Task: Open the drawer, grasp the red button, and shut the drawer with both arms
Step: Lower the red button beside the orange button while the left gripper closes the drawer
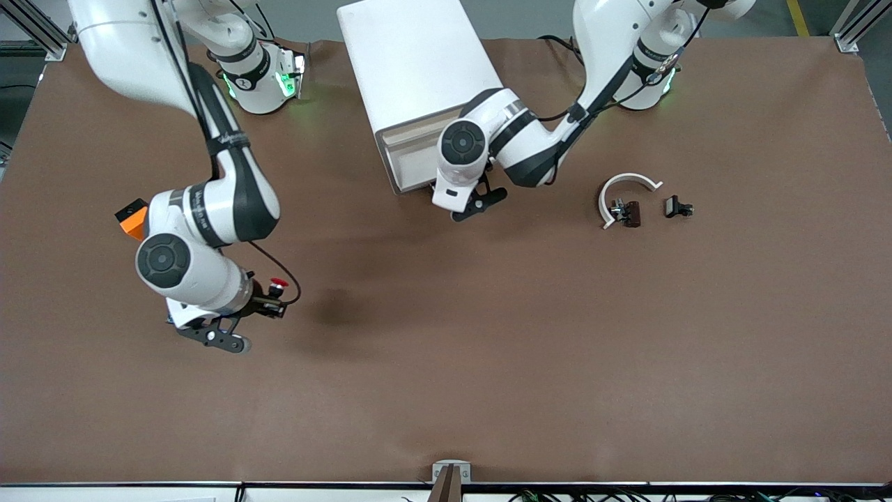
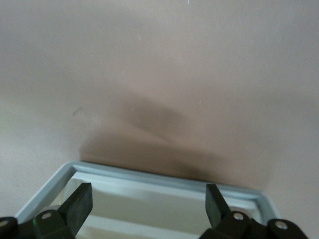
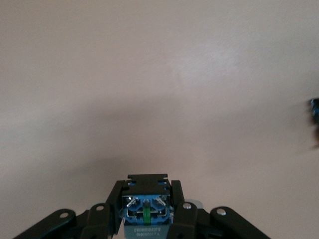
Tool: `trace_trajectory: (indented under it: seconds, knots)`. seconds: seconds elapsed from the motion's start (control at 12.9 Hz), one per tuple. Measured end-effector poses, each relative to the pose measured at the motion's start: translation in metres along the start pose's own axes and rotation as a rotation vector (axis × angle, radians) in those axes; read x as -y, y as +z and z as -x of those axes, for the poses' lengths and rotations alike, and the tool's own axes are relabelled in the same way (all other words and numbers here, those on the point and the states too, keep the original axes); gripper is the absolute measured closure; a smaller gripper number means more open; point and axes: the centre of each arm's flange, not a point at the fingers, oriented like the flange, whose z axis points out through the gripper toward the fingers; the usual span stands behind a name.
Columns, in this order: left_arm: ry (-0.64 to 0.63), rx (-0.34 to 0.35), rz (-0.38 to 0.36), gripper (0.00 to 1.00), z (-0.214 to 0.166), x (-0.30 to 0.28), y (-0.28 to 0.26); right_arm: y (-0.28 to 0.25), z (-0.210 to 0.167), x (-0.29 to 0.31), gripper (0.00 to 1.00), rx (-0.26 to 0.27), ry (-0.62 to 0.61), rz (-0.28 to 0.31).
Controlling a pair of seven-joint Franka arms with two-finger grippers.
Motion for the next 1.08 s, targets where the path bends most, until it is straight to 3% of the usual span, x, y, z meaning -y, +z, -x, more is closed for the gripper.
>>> trace_trajectory:
  seconds: [0.39,0.7,0.85,1.08]
  knots:
    - [0.012,0.050,-0.015,0.00,0.048,-0.009,0.015,0.043,-0.032,-0.083,0.59,-0.013,-0.085,-0.002]
    - [0.001,0.052,-0.008,0.00,0.049,-0.011,0.013,0.062,-0.042,-0.113,0.59,-0.013,-0.113,-0.002]
    - [-0.039,0.037,0.025,0.00,0.026,-0.014,-0.002,0.076,-0.047,-0.131,0.59,-0.013,-0.136,-0.002]
    - [-0.146,-0.062,0.100,0.00,-0.070,-0.002,-0.051,0.094,-0.050,-0.151,0.59,0.005,-0.138,-0.011]
